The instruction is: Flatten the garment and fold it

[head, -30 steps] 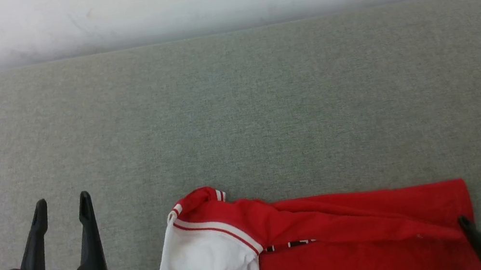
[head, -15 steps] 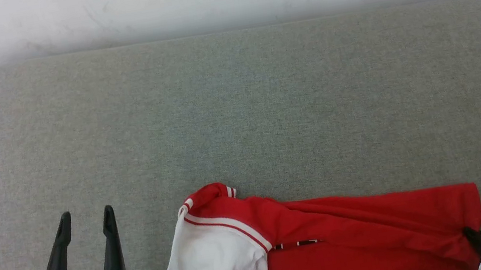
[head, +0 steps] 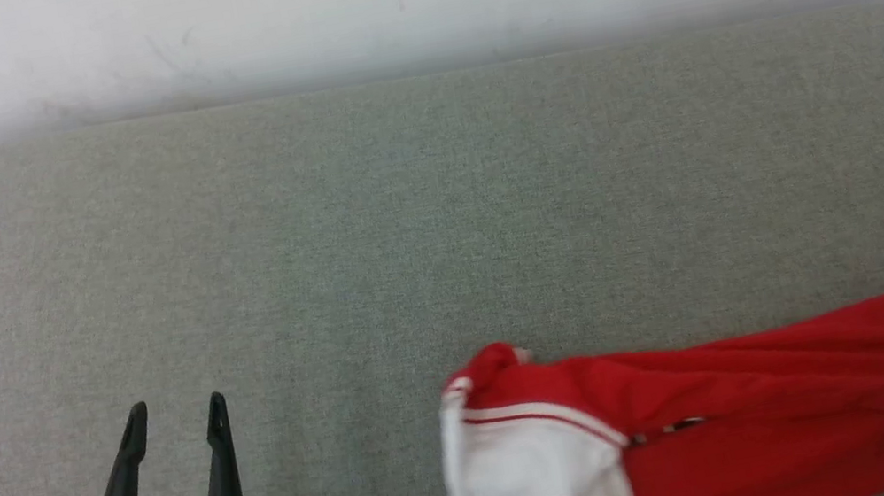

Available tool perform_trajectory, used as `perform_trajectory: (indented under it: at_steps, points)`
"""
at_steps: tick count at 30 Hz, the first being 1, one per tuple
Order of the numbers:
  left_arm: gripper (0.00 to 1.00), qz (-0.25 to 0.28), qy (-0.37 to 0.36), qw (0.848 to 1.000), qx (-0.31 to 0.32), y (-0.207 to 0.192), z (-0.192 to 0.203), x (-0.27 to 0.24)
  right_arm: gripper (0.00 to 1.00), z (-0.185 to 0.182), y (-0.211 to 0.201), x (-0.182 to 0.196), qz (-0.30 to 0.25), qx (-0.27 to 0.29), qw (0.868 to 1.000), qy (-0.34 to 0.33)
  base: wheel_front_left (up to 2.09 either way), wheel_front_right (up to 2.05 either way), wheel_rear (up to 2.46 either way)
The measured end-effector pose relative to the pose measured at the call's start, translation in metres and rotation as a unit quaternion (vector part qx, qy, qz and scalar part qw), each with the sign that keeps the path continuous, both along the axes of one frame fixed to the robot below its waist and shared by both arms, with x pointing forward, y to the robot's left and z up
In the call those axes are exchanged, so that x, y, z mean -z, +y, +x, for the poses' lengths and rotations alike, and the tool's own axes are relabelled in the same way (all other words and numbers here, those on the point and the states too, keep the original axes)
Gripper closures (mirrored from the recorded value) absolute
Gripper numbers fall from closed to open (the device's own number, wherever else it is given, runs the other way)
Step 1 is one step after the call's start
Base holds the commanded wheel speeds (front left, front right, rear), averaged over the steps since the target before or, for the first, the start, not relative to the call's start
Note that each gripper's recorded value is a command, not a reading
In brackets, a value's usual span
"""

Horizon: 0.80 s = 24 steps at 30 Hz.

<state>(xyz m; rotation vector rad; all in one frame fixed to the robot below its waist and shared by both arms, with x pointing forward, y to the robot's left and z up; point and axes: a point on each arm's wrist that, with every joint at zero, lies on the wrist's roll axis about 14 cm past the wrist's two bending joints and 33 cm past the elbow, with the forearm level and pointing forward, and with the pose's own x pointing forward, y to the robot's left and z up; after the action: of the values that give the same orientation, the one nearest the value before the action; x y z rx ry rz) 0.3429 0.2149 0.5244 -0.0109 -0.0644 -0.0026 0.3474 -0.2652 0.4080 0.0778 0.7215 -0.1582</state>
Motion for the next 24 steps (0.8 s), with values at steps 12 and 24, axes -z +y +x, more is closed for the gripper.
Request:
perform_trajectory:
  at_steps: [12, 24]
  points:
    - [0.0, -0.001, 0.004, 1.0, -0.006, 0.001, -0.009, 0.003, 1.0, -0.009, 0.002, -0.02, 0.005, -0.01, 1.0, -0.014, 0.0, 0.0, 0.0]
    - [0.0, -0.008, 0.007, 1.0, -0.005, -0.002, -0.01, 0.004, 1.0, -0.021, 0.164, -0.049, 0.168, -0.209, 0.963, -0.03, 0.0, 0.0, 0.0]
